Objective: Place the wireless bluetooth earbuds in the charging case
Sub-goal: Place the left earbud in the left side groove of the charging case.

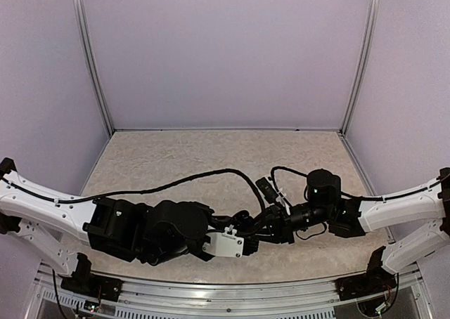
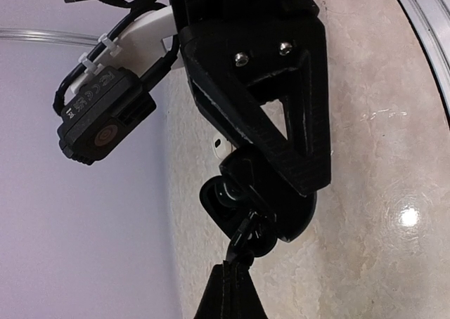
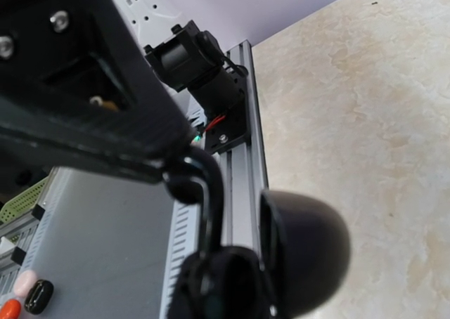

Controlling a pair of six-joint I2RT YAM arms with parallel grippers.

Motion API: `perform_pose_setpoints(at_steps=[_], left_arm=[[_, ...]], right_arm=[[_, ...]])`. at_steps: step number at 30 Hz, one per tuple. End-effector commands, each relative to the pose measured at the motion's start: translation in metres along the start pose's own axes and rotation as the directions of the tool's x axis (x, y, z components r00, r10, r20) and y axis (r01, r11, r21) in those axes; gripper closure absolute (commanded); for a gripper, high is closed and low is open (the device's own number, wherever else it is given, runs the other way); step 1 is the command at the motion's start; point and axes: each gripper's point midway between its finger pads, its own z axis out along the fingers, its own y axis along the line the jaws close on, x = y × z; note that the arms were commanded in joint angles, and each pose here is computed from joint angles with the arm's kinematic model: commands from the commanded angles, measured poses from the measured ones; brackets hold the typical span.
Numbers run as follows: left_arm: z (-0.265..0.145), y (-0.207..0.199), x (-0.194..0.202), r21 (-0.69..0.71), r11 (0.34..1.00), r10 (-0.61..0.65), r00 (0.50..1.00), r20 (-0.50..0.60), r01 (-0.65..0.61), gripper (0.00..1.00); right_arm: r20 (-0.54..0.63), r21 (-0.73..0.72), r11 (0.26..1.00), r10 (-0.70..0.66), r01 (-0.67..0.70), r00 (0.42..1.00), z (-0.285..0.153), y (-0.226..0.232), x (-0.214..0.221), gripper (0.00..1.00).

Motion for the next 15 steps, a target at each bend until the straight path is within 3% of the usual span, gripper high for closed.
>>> perform_pose_setpoints(at_steps=[1, 15], left_arm=[[-0.009, 0.001, -0.007, 0.021, 1.0, -0.014, 0.999, 0.043, 0.013, 1.0], [-0.019, 0.0, -0.016, 0.059, 0.998, -0.028, 0.994, 0.11, 0.022, 1.0]], right_arm=[[0.057, -0.046, 0.996, -0.076, 0.078, 0.996, -0.003, 0.014, -0.015, 1.0], [0.037, -0.065, 0.992, -0.104, 0.107, 0.994, -0.001, 0.013, -0.005, 1.0]])
